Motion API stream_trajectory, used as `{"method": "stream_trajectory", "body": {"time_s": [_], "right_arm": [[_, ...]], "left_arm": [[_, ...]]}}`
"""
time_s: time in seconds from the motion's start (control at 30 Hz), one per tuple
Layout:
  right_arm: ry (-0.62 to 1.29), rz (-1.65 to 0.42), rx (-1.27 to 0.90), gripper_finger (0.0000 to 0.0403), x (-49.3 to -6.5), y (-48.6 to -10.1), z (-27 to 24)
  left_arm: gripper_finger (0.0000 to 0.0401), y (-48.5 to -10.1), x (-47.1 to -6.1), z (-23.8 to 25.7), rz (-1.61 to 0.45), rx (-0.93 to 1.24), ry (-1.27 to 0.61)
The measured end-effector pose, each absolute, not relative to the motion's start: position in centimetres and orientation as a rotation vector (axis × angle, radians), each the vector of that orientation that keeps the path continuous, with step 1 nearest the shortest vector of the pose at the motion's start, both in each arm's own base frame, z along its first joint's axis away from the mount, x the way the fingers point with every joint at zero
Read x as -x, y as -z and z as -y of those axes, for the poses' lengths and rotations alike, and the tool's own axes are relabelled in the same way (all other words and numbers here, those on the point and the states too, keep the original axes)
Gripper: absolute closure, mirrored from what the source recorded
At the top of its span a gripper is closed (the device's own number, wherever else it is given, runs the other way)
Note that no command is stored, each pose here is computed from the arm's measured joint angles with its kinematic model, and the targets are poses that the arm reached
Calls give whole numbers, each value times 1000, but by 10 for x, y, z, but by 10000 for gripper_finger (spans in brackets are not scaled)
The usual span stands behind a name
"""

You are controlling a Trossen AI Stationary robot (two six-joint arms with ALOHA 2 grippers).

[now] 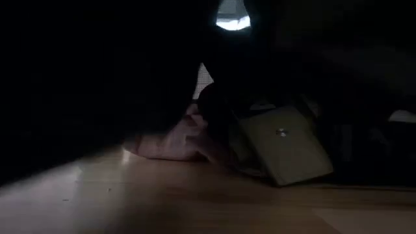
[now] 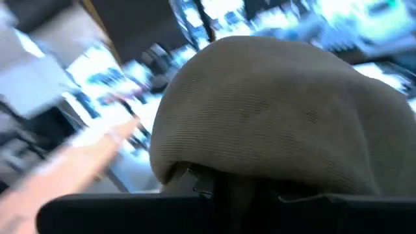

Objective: Sort clothes
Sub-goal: Put the black jacket into the white bin

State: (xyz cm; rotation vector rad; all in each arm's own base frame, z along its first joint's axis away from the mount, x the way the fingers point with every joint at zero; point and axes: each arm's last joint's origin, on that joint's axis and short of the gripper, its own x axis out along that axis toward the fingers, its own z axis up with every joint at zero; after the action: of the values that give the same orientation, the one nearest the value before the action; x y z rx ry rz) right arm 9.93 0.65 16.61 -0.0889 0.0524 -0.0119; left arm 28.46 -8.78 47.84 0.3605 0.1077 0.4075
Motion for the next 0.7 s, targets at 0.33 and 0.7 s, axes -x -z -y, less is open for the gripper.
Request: {"method": "stream_trajectory", "body": {"time_s": [0.33,0.7], "right_arm": [[12,-53,89,185,-99,-166,-6],[12,-53,89,185,-99,-166,-6]], "left_arm": [[366,-546,-257,20,315,-452,-794],[366,-526,-266,-83,197,-436,-975]]}}
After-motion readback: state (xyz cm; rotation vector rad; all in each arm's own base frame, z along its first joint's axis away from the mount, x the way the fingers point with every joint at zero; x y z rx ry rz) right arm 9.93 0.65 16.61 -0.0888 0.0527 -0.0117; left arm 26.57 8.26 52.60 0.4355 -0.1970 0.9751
